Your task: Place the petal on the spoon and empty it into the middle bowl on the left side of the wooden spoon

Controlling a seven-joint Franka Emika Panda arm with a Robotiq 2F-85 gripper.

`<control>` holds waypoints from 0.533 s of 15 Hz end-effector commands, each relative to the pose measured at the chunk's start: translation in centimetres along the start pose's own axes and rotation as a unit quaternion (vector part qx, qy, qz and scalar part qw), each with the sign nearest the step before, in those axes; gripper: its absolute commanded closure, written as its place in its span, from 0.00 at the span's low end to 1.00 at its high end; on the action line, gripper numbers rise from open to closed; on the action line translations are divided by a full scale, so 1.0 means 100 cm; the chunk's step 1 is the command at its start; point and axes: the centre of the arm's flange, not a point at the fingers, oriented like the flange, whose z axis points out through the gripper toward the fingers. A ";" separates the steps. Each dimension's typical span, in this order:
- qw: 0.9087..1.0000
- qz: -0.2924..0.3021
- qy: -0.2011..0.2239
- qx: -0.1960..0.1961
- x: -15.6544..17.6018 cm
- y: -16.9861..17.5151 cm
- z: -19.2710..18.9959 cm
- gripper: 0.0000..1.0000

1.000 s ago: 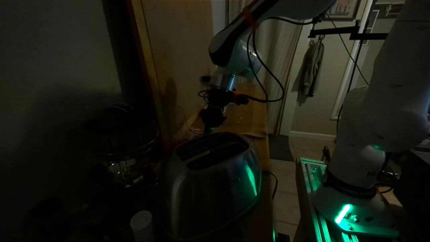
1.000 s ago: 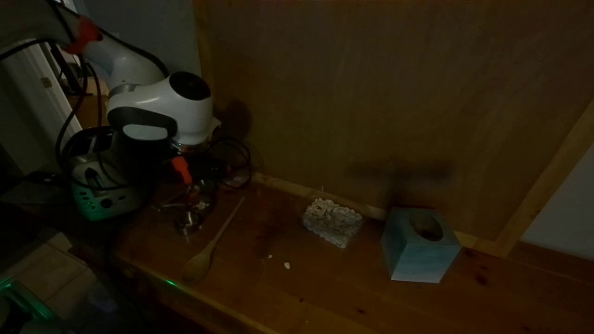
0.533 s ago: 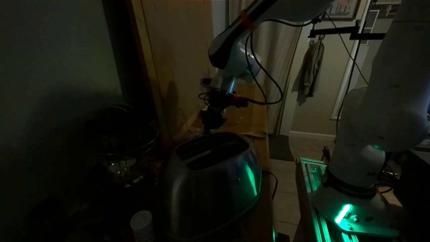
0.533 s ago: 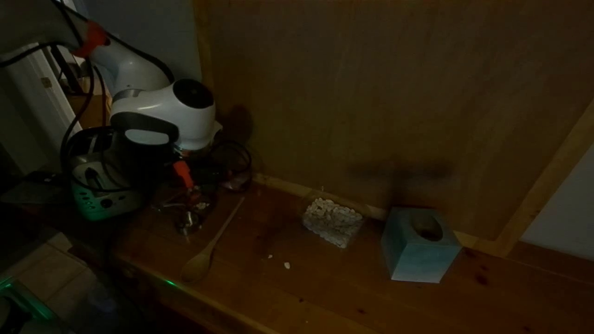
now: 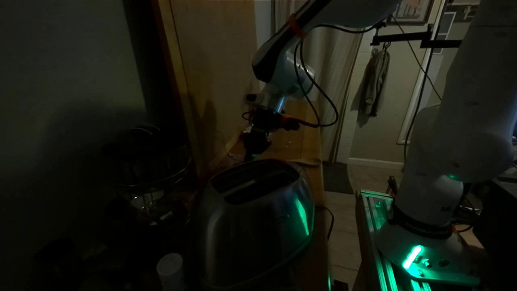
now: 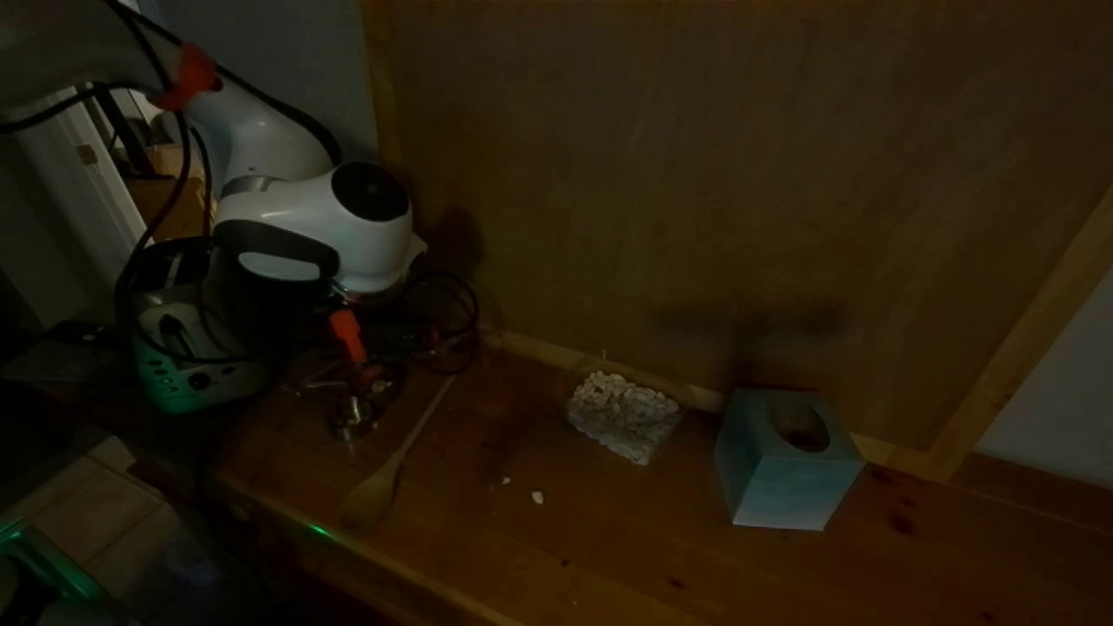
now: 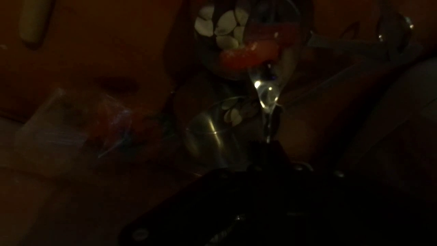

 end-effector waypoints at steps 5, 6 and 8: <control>0.999 0.025 0.031 0.008 -0.005 0.011 -0.008 0.95; 0.999 0.023 0.034 0.000 -0.006 0.012 -0.008 0.95; 0.999 0.031 0.035 0.013 -0.007 0.012 -0.011 0.95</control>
